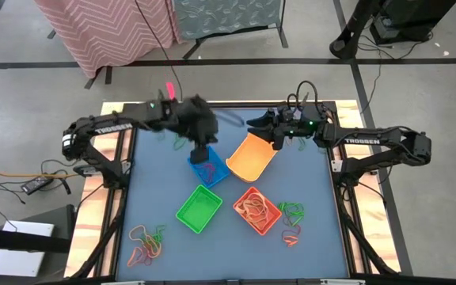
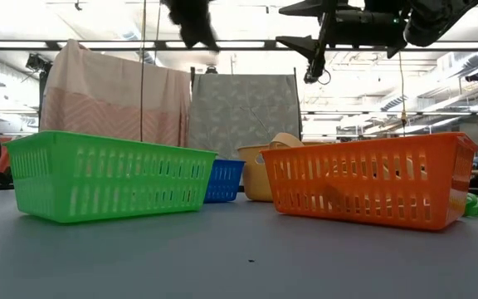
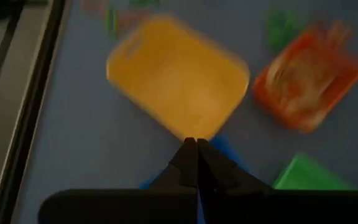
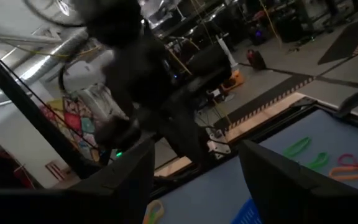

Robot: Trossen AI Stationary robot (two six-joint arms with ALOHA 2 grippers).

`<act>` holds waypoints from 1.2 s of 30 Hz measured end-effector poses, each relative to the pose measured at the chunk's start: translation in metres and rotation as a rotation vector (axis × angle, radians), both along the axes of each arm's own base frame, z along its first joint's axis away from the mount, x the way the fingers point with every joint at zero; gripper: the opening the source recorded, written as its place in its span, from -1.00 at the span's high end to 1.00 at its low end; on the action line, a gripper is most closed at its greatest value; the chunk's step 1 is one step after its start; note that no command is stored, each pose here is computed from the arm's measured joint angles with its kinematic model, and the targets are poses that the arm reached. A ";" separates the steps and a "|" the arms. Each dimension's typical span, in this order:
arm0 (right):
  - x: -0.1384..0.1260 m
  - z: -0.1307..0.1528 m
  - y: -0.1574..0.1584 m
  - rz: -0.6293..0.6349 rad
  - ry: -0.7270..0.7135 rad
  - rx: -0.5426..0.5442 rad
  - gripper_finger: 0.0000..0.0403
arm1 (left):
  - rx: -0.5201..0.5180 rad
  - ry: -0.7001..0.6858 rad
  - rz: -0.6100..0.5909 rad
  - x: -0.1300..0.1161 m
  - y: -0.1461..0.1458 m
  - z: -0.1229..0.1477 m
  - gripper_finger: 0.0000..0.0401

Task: Sort rubber bands into baskets
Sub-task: Put the red rubber band into the blue bin

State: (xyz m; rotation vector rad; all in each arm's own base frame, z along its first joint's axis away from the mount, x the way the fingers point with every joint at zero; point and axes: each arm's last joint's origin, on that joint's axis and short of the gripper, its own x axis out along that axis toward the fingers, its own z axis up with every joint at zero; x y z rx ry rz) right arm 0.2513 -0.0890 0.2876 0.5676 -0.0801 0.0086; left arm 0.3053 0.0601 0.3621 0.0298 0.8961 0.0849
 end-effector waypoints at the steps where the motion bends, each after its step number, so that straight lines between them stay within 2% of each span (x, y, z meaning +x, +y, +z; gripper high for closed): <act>1: 0.000 0.000 0.000 0.002 0.004 0.001 -0.22 | 0.022 0.049 0.014 -0.001 -0.003 -0.009 1.00; 4: 0.000 -0.001 0.000 0.009 0.014 0.003 -0.22 | 0.019 0.103 0.039 -0.001 -0.001 -0.031 1.00; 7: 0.000 -0.003 0.000 0.010 0.031 0.009 -0.22 | -0.085 0.080 0.003 -0.003 0.015 -0.041 1.00; 13: 0.000 -0.004 0.000 0.008 0.039 0.024 -0.22 | -0.032 0.107 0.091 -0.015 0.090 -0.058 1.00; 15: 0.000 -0.004 -0.001 -0.007 0.038 0.047 -0.22 | -0.045 0.170 0.139 -0.017 0.115 -0.071 0.99; 17: 0.001 -0.004 0.000 -0.020 0.037 0.075 -0.22 | -0.047 0.256 0.113 -0.013 0.133 -0.090 0.96; 20: 0.002 -0.004 0.003 -0.039 0.035 0.102 -0.22 | -0.001 0.377 0.069 0.000 0.153 -0.116 0.83; 24: 0.005 -0.004 0.011 -0.045 0.031 0.133 -0.22 | 0.039 0.477 0.077 0.015 0.170 -0.137 0.58; 31: 0.009 -0.004 0.025 -0.072 0.031 0.098 -0.22 | 0.006 0.528 0.073 0.028 0.183 -0.161 0.12; 36: 0.011 -0.004 0.034 -0.056 0.037 0.061 -0.22 | -0.013 0.571 0.070 0.029 0.185 -0.176 -0.11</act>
